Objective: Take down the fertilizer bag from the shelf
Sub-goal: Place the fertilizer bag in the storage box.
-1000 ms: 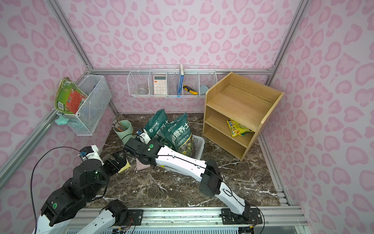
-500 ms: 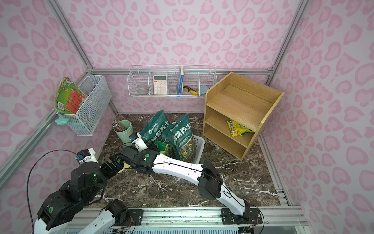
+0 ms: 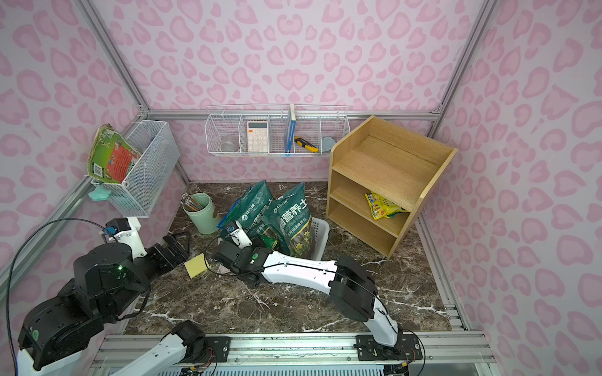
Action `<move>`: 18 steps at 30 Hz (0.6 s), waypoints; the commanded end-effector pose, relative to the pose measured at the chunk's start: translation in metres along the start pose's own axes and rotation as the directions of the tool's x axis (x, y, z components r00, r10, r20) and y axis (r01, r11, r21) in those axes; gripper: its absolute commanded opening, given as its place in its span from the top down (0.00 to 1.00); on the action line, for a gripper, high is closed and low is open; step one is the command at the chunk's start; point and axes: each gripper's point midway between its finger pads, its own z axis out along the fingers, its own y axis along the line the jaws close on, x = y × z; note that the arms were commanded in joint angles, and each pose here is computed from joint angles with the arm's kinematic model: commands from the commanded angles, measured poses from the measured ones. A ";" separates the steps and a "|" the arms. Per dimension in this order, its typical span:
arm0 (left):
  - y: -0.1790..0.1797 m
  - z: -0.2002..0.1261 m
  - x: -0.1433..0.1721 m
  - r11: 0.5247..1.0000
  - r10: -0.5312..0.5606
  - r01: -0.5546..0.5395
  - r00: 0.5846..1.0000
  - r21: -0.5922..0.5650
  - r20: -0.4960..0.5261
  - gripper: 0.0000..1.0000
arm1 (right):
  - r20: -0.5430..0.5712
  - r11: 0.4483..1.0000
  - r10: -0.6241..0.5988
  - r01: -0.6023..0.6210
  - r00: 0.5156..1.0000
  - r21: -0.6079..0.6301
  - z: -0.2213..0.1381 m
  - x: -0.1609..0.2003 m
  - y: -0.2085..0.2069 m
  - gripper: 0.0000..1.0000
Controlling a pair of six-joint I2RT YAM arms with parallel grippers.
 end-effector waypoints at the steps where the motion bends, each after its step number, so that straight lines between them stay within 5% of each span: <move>1: -0.001 -0.007 -0.012 0.997 0.074 -0.074 0.997 -0.024 0.002 0.01 | 0.099 0.999 0.032 -0.035 0.995 0.024 -0.016 -0.045 -0.014 1.00; 7: -0.021 0.006 -0.007 0.994 0.111 -0.110 0.991 0.014 -0.072 0.01 | 0.151 0.984 -0.049 0.022 0.987 0.175 -0.030 -0.082 -0.047 1.00; 11: -0.030 0.016 -0.005 0.996 0.078 -0.073 0.990 0.043 -0.116 0.01 | 0.156 0.986 -0.088 0.064 0.984 0.151 -0.028 -0.076 -0.044 1.00; 18: -0.006 0.068 -0.001 0.985 -0.173 0.171 0.956 -0.028 -0.236 0.01 | 0.139 0.991 -0.121 0.110 0.983 0.081 -0.019 -0.034 -0.019 1.00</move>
